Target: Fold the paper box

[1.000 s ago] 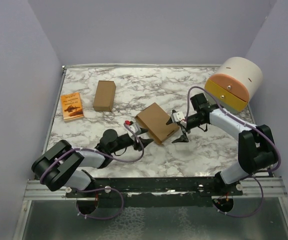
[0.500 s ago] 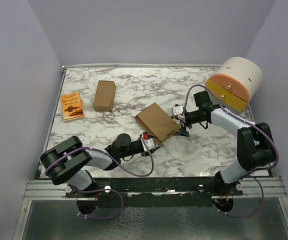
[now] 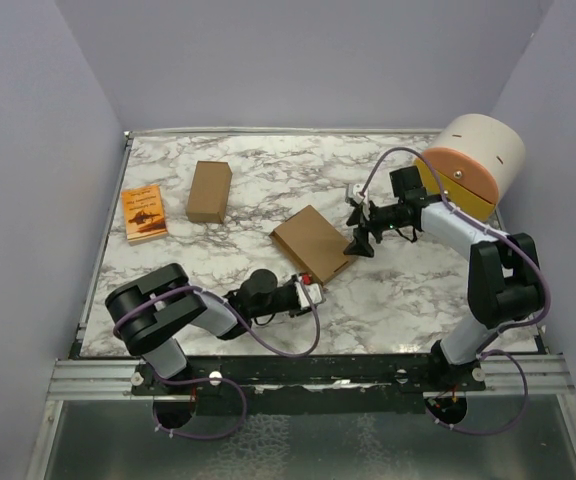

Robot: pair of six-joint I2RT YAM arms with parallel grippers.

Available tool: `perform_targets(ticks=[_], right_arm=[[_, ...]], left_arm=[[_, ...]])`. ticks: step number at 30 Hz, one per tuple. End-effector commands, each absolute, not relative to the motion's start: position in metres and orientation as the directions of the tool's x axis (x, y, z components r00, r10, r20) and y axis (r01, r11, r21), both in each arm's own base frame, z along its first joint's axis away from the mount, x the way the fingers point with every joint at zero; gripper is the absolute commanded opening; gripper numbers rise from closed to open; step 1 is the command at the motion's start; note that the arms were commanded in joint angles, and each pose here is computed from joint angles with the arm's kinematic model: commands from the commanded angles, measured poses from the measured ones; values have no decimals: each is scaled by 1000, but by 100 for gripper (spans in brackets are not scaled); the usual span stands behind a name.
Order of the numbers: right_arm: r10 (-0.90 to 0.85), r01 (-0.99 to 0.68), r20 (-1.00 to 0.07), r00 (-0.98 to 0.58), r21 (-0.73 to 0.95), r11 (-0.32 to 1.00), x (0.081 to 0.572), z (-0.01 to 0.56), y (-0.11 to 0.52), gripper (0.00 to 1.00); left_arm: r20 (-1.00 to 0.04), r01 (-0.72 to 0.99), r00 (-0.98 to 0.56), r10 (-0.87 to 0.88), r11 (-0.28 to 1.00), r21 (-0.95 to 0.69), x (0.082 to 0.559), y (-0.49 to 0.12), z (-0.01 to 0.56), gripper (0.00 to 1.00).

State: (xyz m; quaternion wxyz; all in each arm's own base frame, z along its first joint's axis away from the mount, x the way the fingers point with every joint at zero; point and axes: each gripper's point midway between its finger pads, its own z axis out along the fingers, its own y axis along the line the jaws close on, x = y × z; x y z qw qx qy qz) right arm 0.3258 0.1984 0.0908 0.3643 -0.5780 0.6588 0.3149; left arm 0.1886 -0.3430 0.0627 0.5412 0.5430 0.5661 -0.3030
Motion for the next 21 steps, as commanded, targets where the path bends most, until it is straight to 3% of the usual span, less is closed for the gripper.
perform_targets(ticks=[1, 10, 21], right_arm=[[-487, -952, -833, -263, 143, 270, 337, 98, 201, 85], [-504, -875, -740, -446, 240, 421, 353, 70, 191, 76], [-503, -841, -696, -512, 287, 459, 355, 57, 188, 67]], left_arm=[[-934, 938, 187, 306, 227, 263, 191, -347, 59, 40], [-926, 934, 174, 335, 240, 263, 195, -349, 48, 35], [-918, 925, 163, 360, 267, 269, 202, -350, 39, 28]])
